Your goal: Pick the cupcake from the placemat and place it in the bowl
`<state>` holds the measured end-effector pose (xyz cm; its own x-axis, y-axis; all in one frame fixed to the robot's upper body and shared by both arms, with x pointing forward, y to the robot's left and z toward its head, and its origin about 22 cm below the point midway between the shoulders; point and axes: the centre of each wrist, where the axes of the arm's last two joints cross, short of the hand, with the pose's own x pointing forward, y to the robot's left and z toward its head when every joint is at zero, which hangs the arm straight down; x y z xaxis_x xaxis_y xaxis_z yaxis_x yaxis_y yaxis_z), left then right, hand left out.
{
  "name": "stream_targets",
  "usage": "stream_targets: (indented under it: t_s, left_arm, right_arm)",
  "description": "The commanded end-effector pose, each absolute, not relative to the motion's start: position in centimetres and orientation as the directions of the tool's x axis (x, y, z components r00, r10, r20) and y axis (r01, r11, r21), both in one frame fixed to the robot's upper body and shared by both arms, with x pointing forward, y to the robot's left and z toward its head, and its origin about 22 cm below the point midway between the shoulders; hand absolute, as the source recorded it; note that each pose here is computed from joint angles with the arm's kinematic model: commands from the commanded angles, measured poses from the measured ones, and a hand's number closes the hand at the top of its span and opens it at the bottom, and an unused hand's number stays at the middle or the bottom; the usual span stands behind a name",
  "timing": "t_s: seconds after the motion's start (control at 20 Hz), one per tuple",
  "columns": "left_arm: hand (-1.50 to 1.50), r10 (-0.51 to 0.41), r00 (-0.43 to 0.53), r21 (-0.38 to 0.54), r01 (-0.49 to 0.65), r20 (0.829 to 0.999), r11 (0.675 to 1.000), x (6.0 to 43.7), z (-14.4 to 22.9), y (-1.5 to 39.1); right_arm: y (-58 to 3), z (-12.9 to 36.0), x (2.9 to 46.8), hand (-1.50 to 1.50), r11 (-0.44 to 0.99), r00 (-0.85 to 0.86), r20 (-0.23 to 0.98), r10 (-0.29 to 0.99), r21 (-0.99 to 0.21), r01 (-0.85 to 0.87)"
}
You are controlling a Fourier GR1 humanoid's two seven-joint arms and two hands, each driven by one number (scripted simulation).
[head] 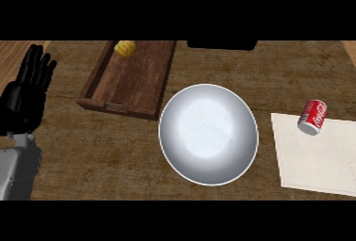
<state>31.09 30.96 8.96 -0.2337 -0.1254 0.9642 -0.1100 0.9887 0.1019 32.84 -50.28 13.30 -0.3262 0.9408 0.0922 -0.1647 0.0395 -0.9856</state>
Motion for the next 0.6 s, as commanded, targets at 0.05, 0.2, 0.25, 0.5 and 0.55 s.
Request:
stream_targets:
  t_s: [0.05,0.2,0.25,0.5,0.55]
  left_arm:
    - [0.0,-0.142,-0.24,0.113,-0.129,0.96,0.985,30.7,9.2,32.2]
    - [0.0,-0.134,-0.225,0.101,-0.154,0.965,0.983,30.8,7.3,30.7]
    - [0.0,-0.143,-0.232,0.109,-0.151,0.962,0.982,30.5,8.9,33.1]
    - [0.0,-0.131,-0.208,0.1,-0.151,0.969,0.983,30.8,8.8,31.8]
    - [0.0,-0.141,-0.208,0.106,-0.168,0.968,0.98,30.3,8.6,32.5]
  right_arm:
    - [-51.6,17.0,34.0,1.5,0.158,-0.437,0.191,0.879,-0.981,-0.111]
    - [-51.0,19.4,34.9,1.5,0.247,-0.537,0.248,0.807,-0.966,-0.076]
    - [-51.0,20.5,35.0,1.5,0.249,-0.549,0.229,0.804,-0.968,-0.04]
    - [-48.2,23.3,37.3,1.5,0.403,-0.651,0.362,0.667,-0.91,-0.092]
    - [-49.0,23.5,36.7,1.5,0.432,-0.657,0.403,0.637,-0.893,-0.128]
